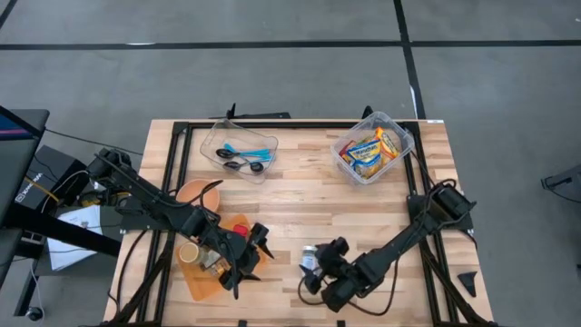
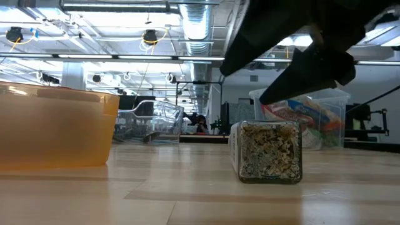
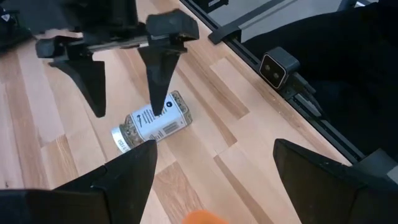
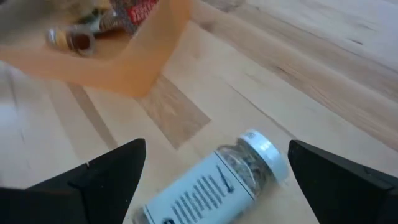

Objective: Pick & Place Food Item
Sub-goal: Put the white seasoning bottle into the orange bin

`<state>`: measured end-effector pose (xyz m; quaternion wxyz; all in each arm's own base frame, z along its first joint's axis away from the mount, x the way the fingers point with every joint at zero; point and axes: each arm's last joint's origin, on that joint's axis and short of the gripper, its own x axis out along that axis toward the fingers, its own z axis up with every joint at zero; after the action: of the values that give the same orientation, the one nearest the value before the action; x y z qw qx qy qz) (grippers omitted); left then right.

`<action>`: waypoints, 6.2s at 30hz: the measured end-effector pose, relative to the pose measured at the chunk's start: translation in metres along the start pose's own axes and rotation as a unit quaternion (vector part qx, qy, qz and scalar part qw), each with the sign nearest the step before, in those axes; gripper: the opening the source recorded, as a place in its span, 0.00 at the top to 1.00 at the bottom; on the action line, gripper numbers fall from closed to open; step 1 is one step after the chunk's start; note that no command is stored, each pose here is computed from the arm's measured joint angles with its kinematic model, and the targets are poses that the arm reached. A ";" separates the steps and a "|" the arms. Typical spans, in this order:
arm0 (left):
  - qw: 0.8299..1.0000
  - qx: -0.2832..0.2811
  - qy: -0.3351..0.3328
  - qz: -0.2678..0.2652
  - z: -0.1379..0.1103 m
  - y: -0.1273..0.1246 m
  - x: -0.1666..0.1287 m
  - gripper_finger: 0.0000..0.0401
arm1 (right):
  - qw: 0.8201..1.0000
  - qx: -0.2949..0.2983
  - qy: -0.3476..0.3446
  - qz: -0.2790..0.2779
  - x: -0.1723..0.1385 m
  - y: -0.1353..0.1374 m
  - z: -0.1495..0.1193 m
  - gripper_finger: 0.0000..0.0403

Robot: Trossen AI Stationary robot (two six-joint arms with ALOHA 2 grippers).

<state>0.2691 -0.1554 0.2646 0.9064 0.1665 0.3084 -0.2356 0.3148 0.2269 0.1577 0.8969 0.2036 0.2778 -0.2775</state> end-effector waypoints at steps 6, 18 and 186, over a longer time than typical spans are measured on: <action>1.000 -0.011 0.001 0.000 0.000 0.000 0.000 0.22 | 0.999 0.021 0.035 0.002 0.007 -0.002 0.004 0.04; 1.000 -0.012 0.006 0.000 -0.001 0.000 0.000 0.22 | 0.994 0.009 0.103 -0.037 0.034 0.006 -0.014 0.04; 0.923 0.279 -0.157 0.215 0.001 -0.002 0.062 0.51 | 0.980 -0.175 -0.041 0.082 -0.087 0.032 0.023 0.50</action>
<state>0.3114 -0.1777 0.2253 0.8890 0.4358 0.0403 -0.1350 0.2835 0.2729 0.2354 0.9489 0.0542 0.2677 -0.1579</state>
